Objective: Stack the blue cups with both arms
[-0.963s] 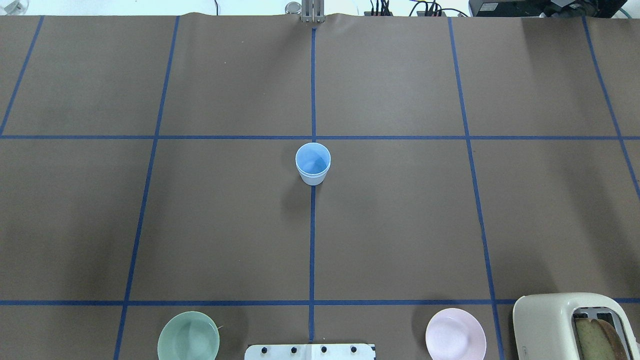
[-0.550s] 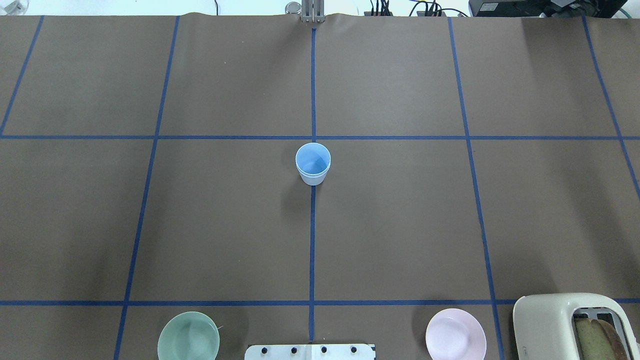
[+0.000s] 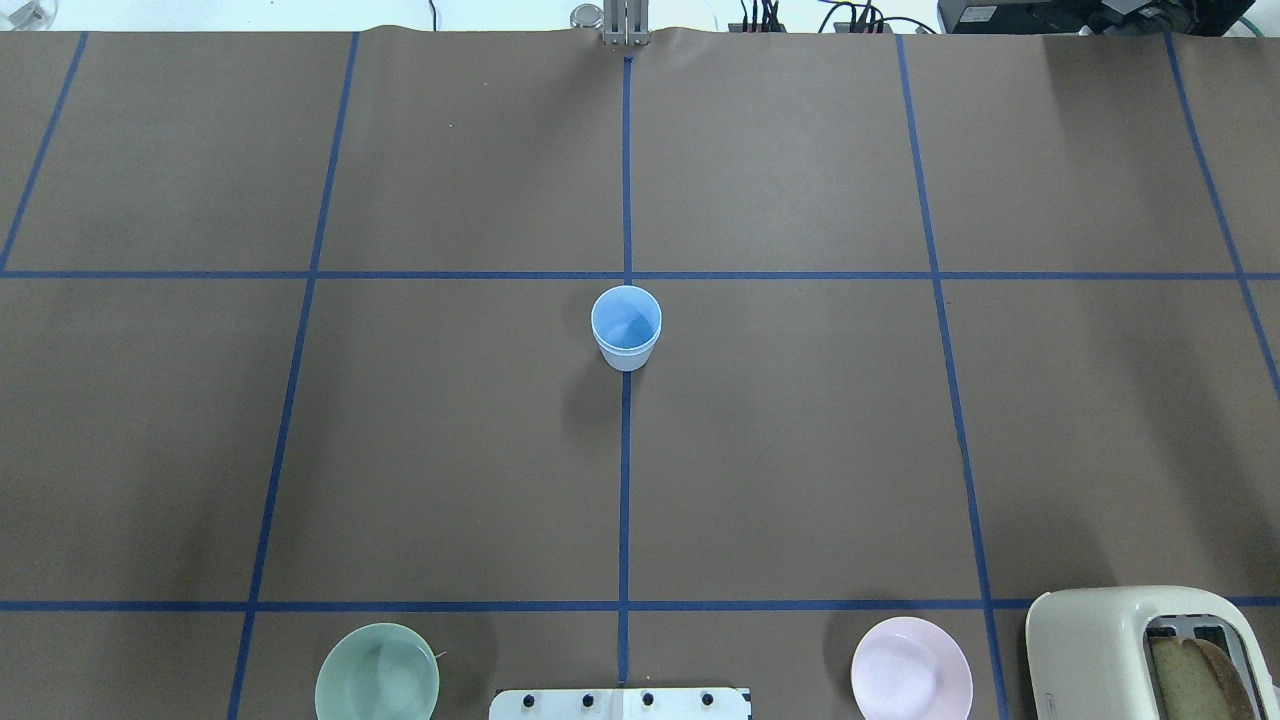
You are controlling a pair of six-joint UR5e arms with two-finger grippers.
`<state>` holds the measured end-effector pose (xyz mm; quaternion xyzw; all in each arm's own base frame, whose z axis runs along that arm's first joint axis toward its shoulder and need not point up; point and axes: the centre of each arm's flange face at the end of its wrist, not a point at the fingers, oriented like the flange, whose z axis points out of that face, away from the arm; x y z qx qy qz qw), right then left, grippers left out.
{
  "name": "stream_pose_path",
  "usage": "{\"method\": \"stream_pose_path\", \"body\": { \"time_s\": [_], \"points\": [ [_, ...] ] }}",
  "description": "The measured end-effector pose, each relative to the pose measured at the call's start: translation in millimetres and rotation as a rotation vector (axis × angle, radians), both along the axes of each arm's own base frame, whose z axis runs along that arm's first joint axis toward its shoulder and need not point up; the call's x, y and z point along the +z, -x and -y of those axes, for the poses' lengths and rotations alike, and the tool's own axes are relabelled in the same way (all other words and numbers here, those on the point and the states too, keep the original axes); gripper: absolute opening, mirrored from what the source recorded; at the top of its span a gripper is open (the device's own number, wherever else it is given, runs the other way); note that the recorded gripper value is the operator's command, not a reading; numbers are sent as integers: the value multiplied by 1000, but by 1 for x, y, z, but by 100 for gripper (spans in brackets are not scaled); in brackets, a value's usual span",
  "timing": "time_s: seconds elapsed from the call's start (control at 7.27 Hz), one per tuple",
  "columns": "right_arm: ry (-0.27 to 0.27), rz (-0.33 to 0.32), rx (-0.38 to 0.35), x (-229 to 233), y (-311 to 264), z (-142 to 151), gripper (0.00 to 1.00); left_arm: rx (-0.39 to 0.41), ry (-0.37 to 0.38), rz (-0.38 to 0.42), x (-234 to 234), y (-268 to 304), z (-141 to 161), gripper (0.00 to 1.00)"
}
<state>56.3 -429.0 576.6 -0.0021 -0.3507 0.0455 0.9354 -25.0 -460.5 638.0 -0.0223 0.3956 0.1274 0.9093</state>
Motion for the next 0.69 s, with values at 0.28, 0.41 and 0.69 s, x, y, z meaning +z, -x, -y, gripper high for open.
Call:
{"method": "stream_pose_path", "body": {
  "time_s": [0.28, 0.41, 0.69],
  "points": [
    [-2, 5, 6, -2, 0, -2, 100, 0, 2, 0, 1, 0, 0, 99],
    [-1, 6, 9, -3, 1, -1, 100, 0, 2, 0, 1, 0, 0, 99],
    [1, 6, 12, -3, 1, 1, 100, 1, 2, 0, 2, -1, 0, 99]
  ]
}}
